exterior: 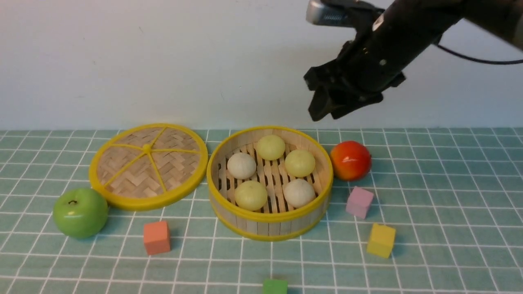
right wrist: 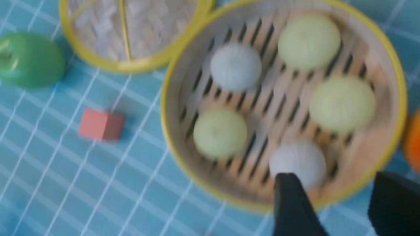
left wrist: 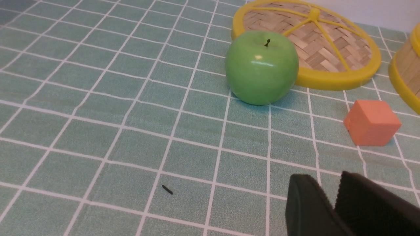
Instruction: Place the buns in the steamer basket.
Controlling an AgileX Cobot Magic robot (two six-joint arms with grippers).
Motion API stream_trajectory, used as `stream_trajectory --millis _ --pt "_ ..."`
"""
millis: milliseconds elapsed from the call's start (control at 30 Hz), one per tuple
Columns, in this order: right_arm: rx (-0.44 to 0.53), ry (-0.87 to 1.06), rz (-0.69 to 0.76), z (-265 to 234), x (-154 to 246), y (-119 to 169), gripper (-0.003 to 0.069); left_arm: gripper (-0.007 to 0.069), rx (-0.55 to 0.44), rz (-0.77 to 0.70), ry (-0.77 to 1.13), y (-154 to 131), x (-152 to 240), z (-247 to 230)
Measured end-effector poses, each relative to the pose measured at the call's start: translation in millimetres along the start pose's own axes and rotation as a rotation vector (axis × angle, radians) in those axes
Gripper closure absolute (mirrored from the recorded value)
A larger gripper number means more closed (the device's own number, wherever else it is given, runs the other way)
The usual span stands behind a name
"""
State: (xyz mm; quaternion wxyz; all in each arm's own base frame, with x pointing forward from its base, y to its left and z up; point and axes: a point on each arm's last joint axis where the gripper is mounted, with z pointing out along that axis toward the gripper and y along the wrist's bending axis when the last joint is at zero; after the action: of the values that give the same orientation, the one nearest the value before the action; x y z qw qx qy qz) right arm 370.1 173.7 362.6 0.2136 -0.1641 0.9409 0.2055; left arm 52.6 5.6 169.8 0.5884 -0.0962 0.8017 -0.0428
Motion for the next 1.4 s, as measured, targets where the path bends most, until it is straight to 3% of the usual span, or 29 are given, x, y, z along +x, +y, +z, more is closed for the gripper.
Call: stream_trajectory --millis 67,100,133,233,400,733,1000,1133,1167,1400 --pt "0.023 -0.032 0.032 -35.9 11.7 8.0 0.0498 0.0461 0.0 0.0 0.0 0.0 0.0 0.0" --pt "0.025 -0.027 0.036 -34.4 12.6 7.3 0.0498 0.0461 0.0 0.0 0.0 0.0 0.0 0.0" --pt "0.026 -0.044 0.039 -54.3 24.5 12.1 0.0587 0.046 0.0 0.0 0.0 0.0 0.0 0.0" --pt "0.03 -0.039 0.041 -79.7 56.0 16.5 0.0667 0.0461 0.0 0.0 0.0 0.0 0.0 0.0" --pt "0.081 0.009 0.047 -96.0 126.4 9.8 0.0673 0.0451 0.0 0.0 0.0 0.0 0.0 0.0" --pt "0.115 0.172 0.085 -83.3 241.5 -8.3 0.0673 0.0439 0.0 0.0 0.0 0.0 0.0 0.0" --pt "0.184 0.139 0.033 -91.8 264.4 -15.3 0.0669 0.0426 0.0 0.0 0.0 0.0 0.0 0.0" --pt "0.234 -0.115 -0.036 -96.8 264.2 -20.9 0.0667 0.0424 0.0 0.0 0.0 0.0 0.0 0.0" --pt "0.242 -0.265 -0.051 -101.0 269.8 -23.7 0.0666 0.0423 0.0 0.0 0.0 0.0 0.0 0.0" --pt "0.355 -0.687 -0.024 -90.0 335.6 -49.4 0.0661 0.0421 0.0 0.0 0.0 0.0 0.0 0.0"
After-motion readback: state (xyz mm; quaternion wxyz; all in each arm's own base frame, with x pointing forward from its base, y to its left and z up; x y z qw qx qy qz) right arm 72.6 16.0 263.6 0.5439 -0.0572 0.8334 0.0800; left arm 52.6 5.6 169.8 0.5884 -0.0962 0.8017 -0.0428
